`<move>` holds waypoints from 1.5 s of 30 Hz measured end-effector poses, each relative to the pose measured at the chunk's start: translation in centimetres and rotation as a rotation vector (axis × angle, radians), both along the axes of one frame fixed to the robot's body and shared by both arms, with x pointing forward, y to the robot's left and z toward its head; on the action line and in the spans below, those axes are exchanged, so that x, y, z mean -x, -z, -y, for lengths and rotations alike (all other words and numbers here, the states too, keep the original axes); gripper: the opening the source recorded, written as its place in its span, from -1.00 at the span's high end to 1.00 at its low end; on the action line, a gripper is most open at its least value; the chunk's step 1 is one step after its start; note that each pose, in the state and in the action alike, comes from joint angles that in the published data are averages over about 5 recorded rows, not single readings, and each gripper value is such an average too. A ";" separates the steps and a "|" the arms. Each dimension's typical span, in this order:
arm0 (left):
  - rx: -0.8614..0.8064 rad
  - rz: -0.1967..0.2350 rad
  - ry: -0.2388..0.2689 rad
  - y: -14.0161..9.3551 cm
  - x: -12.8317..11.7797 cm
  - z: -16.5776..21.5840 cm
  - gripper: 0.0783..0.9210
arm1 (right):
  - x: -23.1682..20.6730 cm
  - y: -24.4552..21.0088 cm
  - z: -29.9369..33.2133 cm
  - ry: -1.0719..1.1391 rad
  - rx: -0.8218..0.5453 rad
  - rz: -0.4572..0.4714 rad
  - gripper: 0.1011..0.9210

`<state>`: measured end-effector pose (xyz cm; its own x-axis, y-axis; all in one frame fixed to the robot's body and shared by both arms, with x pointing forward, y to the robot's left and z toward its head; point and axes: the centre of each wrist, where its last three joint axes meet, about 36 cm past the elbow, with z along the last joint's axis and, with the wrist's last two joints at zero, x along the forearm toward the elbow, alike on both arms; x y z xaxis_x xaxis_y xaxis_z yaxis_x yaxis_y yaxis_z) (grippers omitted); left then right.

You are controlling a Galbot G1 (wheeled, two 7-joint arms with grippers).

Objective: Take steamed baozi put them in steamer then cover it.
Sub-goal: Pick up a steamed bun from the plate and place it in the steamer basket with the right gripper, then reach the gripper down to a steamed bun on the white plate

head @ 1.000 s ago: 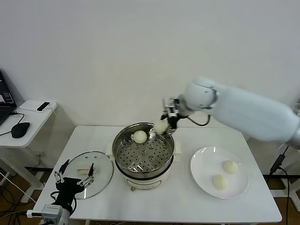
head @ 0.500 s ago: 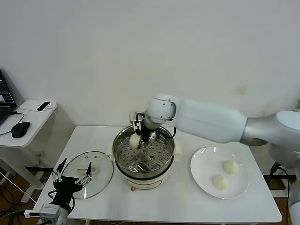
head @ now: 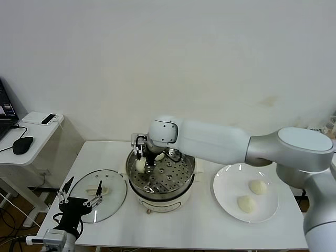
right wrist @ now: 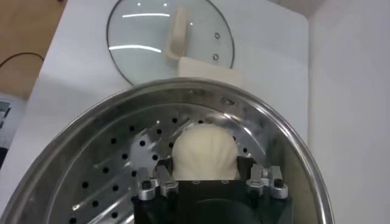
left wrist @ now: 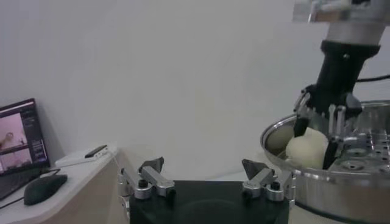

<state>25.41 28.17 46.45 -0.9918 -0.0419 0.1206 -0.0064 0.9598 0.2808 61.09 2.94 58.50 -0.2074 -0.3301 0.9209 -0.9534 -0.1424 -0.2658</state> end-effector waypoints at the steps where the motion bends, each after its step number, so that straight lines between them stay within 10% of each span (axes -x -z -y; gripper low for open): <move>1: 0.000 0.001 0.000 0.0 0.0 0.0 -0.77 | 0.0 0.0 -0.1 -0.001 0.002 0.000 -0.39; 8: -0.003 0.012 0.002 -0.4 0.0 0.1 -0.77 | -0.1 -0.5 -0.1 -0.012 0.019 0.003 -0.73; 28: -0.010 0.022 0.022 -0.6 -0.4 0.3 -0.77 | -0.1 -9.6 13.6 -0.082 0.102 0.066 -0.76; 45: -0.035 -0.007 0.056 0.2 -0.4 0.8 -0.77 | 5.7 -2.5 32.9 0.037 0.196 0.029 -0.76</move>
